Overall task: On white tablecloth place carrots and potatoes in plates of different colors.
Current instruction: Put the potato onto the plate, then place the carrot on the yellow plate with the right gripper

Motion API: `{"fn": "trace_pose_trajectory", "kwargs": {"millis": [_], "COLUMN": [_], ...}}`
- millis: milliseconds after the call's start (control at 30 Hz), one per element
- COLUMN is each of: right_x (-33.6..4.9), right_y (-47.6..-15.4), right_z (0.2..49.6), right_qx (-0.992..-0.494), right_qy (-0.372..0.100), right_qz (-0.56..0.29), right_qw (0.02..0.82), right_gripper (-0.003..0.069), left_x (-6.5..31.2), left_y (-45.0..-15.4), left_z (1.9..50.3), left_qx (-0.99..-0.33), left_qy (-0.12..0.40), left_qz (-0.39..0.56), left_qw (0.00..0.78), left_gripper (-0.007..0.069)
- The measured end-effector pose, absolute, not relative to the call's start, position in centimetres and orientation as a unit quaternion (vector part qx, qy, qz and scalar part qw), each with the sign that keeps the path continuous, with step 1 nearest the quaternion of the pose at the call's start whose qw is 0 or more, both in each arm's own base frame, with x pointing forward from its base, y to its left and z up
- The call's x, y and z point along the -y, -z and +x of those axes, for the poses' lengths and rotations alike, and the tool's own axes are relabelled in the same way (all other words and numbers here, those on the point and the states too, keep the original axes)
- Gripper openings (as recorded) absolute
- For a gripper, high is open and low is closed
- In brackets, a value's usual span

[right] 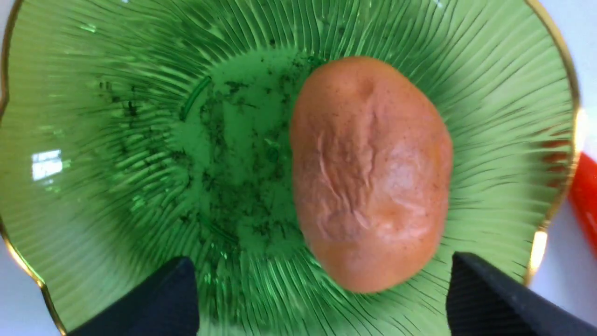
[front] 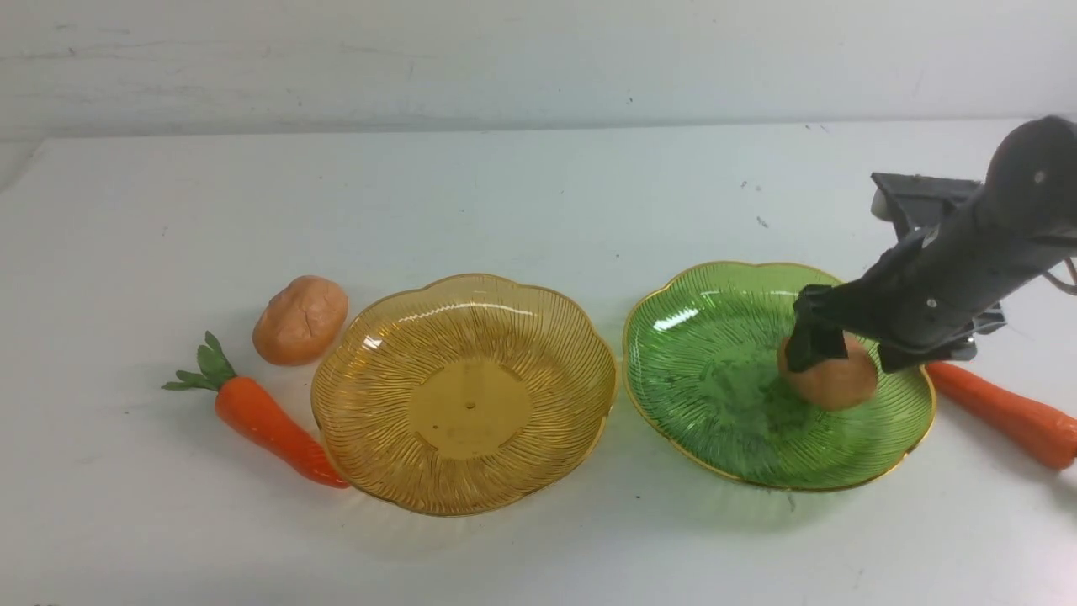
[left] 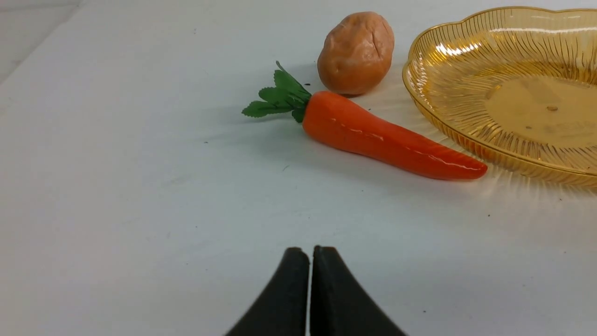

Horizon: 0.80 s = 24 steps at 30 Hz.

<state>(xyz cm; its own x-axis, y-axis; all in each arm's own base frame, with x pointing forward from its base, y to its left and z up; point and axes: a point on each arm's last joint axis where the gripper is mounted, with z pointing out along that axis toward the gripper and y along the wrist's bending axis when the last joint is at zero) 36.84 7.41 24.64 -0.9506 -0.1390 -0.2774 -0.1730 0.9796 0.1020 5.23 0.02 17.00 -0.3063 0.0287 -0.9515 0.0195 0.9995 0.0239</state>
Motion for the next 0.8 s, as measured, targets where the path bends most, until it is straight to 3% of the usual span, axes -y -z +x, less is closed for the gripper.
{"fn": "trace_pose_trajectory", "kwargs": {"millis": [67, 200, 300, 367, 433, 567, 667, 800], "right_x": [-6.3, -1.0, 3.4, 4.7, 4.8, 4.2, 4.0, 4.0], "right_y": [-26.5, -27.6, -26.5, -25.4, -24.1, -22.0, -19.8, -17.8], "right_z": [37.1, 36.4, 35.2, 34.8, 35.1, 35.9, 36.6, 37.2], "right_qx": [-0.987, -0.99, -0.994, -0.994, -0.995, -0.999, -0.998, -0.997], "right_qy": [-0.003, 0.047, 0.036, 0.014, 0.004, 0.013, 0.039, 0.048], "right_qz": [-0.098, -0.037, 0.042, 0.073, 0.068, 0.018, -0.035, -0.062], "right_qw": [0.124, 0.124, 0.095, 0.079, 0.069, 0.045, 0.019, 0.002], "right_gripper": [0.0489, 0.0078, 0.0005, 0.0018, 0.0078, 0.0258, 0.0469, 0.061], "left_x": [0.0, 0.0, 0.0, 0.0, 0.0, 0.0, 0.0, 0.0], "left_y": [-17.0, -17.0, -17.0, -17.0, -17.0, -17.0, -17.0, -17.0], "left_z": [5.2, 5.2, 5.2, 5.2, 5.2, 5.2, 5.2, 5.2], "left_qx": [-0.808, -0.808, -0.808, -0.808, -0.808, -0.808, -0.808, -0.808], "left_qy": [-0.004, -0.004, -0.004, -0.004, -0.004, -0.004, -0.004, -0.004], "left_qz": [0.015, 0.015, 0.015, 0.015, 0.015, 0.015, 0.015, 0.015], "left_qw": [0.589, 0.589, 0.589, 0.589, 0.589, 0.589, 0.589, 0.589], "left_gripper": [-0.0003, -0.0003, -0.0003, -0.0003, -0.0003, -0.0003, -0.0003, -0.0003]}}
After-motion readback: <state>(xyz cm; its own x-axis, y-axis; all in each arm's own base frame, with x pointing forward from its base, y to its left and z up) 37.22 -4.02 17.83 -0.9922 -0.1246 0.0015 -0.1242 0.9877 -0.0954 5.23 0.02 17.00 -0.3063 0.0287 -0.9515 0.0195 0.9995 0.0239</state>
